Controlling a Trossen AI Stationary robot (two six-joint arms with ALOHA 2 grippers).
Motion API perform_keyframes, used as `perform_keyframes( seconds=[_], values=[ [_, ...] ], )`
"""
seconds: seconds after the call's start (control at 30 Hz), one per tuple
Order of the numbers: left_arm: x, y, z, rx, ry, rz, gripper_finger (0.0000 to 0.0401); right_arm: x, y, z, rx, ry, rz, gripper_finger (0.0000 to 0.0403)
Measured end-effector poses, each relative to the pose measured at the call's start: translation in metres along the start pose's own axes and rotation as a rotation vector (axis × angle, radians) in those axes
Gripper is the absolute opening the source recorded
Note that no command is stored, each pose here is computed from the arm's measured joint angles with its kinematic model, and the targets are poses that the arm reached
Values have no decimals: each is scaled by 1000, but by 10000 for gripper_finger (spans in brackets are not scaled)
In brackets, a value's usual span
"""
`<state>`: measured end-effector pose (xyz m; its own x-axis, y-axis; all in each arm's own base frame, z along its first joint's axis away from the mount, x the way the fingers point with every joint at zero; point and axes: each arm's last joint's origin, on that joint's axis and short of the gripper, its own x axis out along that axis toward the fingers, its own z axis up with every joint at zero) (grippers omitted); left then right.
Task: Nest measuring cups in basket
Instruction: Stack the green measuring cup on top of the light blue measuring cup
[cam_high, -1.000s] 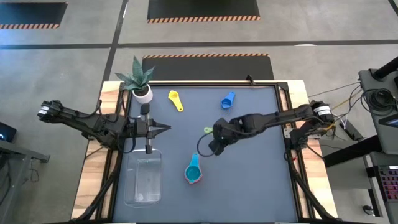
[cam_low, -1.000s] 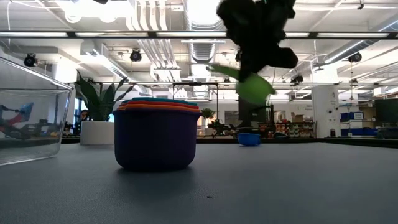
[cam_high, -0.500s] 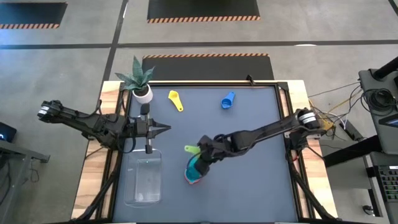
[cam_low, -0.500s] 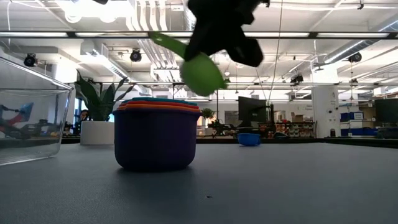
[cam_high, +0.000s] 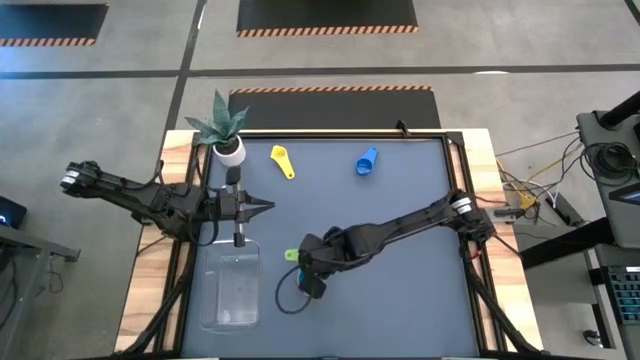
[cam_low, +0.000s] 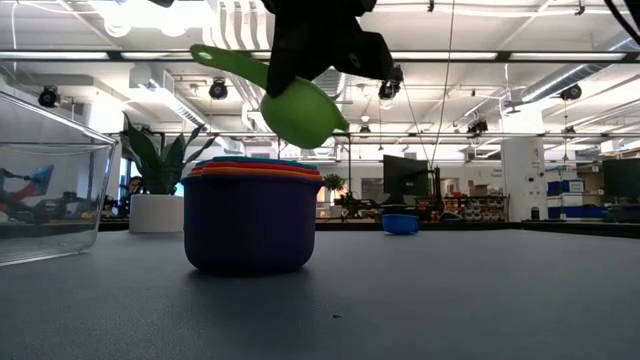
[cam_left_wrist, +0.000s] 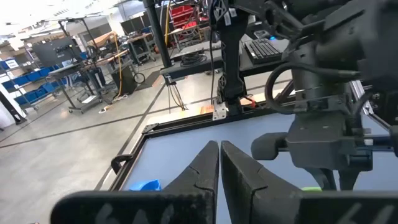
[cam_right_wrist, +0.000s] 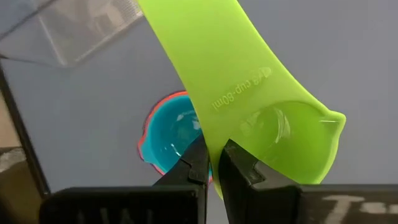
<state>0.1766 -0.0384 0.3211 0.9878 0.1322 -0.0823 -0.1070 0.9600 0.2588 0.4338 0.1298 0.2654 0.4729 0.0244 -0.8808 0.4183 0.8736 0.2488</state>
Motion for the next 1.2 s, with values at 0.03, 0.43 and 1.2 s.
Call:
perform_keyframes(
  seconds=[0.03,0.43,1.2],
  values=[
    [0,0,0,0,0,0,0,1,2,1,-9,5,-10,13],
    [0,0,0,0,0,0,0,17,17,0,-45,58,-54,13],
    [0,0,0,-1,-1,-3,0,20,33,-10,-66,18,0,13]
  ],
)
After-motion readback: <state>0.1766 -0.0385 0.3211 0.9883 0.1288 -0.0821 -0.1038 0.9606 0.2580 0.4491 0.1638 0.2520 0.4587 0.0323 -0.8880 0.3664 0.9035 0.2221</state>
